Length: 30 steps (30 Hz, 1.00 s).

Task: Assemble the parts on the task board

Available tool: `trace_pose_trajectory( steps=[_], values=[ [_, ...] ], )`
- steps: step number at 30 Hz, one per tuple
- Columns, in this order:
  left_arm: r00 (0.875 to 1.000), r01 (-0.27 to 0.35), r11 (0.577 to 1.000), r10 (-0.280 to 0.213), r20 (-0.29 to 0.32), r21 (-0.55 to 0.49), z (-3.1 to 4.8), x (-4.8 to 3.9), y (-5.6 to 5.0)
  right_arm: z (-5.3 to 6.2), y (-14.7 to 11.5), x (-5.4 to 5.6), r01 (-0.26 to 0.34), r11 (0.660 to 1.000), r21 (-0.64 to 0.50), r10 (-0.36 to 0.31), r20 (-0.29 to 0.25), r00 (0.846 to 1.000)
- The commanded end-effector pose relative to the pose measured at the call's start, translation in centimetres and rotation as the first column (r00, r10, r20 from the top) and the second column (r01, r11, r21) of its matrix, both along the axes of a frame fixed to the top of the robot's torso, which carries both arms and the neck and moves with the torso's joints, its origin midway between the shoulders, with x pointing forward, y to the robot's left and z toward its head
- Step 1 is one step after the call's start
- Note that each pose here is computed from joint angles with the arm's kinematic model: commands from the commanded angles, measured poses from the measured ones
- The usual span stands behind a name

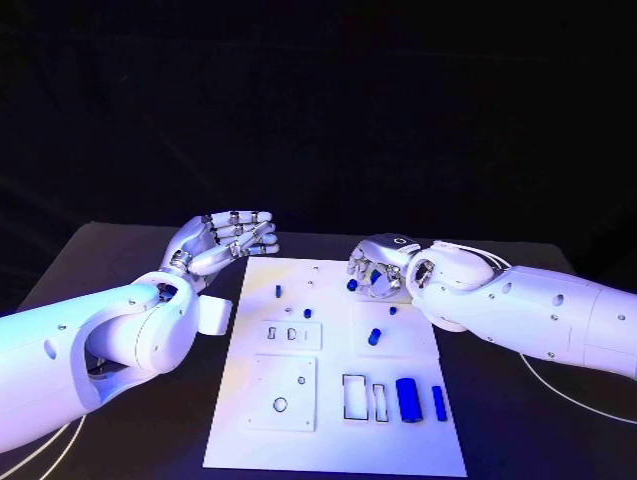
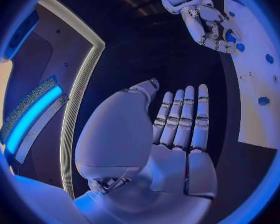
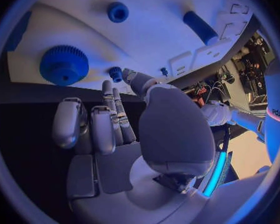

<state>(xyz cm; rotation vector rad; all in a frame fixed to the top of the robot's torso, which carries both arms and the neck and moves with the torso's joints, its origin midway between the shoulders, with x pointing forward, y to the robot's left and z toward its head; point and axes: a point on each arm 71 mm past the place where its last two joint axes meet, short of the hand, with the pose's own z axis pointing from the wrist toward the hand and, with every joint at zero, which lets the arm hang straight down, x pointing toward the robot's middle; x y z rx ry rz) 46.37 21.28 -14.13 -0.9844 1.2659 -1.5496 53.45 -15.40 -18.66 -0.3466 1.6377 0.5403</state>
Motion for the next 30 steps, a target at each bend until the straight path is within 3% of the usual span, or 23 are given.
trace_pose_trajectory(
  steps=[1, 30],
  values=[
    [1.0, 0.019, 1.0, -0.019, 0.011, -0.004, 0.25, -0.03, -0.23, -0.32, 0.09, -0.07, -0.01, 1.0, -0.024, 0.01, -0.011, 1.0],
    [1.0, 0.017, 1.0, -0.017, 0.009, -0.002, 0.27, 0.17, -0.08, -0.41, 0.68, 0.38, 0.009, 1.0, 0.001, -0.009, -0.015, 1.0]
  ],
)
